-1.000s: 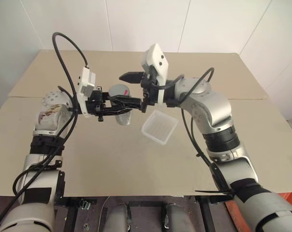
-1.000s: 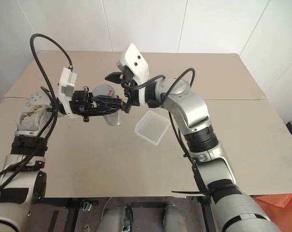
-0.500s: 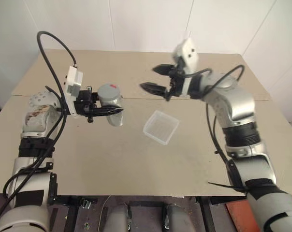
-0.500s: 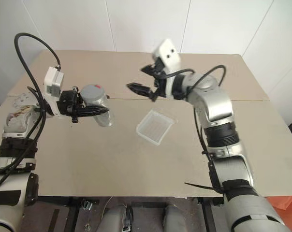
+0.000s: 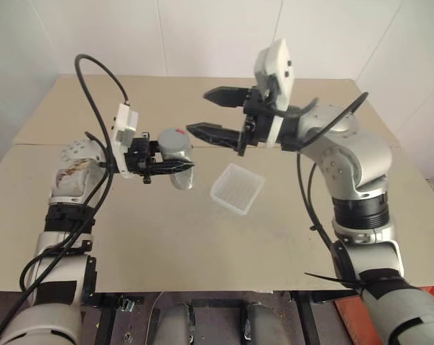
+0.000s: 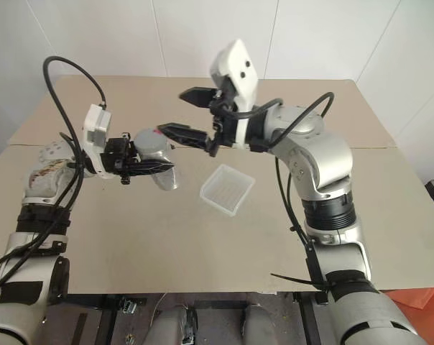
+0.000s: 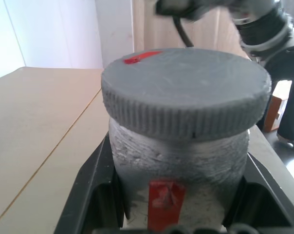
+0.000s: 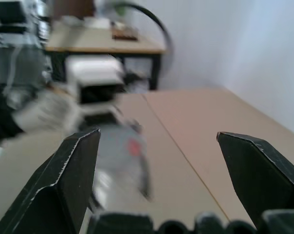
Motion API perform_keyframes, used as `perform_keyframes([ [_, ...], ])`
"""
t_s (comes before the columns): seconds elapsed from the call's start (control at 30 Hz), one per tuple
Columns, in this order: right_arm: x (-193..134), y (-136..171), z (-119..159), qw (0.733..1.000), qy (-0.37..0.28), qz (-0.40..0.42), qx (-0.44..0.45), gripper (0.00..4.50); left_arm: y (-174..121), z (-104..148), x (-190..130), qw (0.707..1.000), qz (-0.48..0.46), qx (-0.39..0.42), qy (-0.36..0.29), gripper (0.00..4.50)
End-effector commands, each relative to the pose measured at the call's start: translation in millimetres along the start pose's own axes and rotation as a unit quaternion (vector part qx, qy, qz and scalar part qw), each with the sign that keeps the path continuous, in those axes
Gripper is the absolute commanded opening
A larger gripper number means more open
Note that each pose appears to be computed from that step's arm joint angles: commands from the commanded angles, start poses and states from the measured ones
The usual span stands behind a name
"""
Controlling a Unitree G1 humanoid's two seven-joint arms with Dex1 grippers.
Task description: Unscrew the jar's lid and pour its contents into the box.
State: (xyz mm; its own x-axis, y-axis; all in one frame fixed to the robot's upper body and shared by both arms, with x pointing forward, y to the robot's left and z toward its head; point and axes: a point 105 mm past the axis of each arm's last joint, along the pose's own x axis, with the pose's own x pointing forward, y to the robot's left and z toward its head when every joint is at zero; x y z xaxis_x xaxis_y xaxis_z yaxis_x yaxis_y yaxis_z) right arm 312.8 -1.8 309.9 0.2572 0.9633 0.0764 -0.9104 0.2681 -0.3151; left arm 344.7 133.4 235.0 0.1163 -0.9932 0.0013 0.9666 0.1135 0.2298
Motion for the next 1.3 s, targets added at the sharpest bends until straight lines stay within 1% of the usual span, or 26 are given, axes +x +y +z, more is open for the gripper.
perform_keyframes([
  [0.03,13.4,8.7,8.2,1.000,-0.003,0.002,-0.018,4.44,3.5,13.4,6.3,1.000,-0.007,0.029,-0.008,1.99],
  [0.17,28.9,7.1,-0.7,0.999,0.018,-0.015,-0.029,4.44,4.3,14.1,8.5,0.999,-0.011,0.032,-0.010,1.99],
  [0.4,33.8,-4.5,-10.3,0.998,0.030,-0.041,-0.025,4.44,3.0,15.1,4.3,0.999,-0.010,0.034,-0.009,1.99],
  [0.93,-7.8,-28.4,-19.1,0.995,0.052,-0.085,-0.021,4.44,-1.1,17.1,-11.8,0.999,0.001,0.037,0.005,1.99],
  [1.3,-22.9,-26.3,-21.4,0.995,0.057,-0.081,-0.026,4.44,-1.8,17.5,-13.9,0.999,0.003,0.037,0.006,1.99],
])
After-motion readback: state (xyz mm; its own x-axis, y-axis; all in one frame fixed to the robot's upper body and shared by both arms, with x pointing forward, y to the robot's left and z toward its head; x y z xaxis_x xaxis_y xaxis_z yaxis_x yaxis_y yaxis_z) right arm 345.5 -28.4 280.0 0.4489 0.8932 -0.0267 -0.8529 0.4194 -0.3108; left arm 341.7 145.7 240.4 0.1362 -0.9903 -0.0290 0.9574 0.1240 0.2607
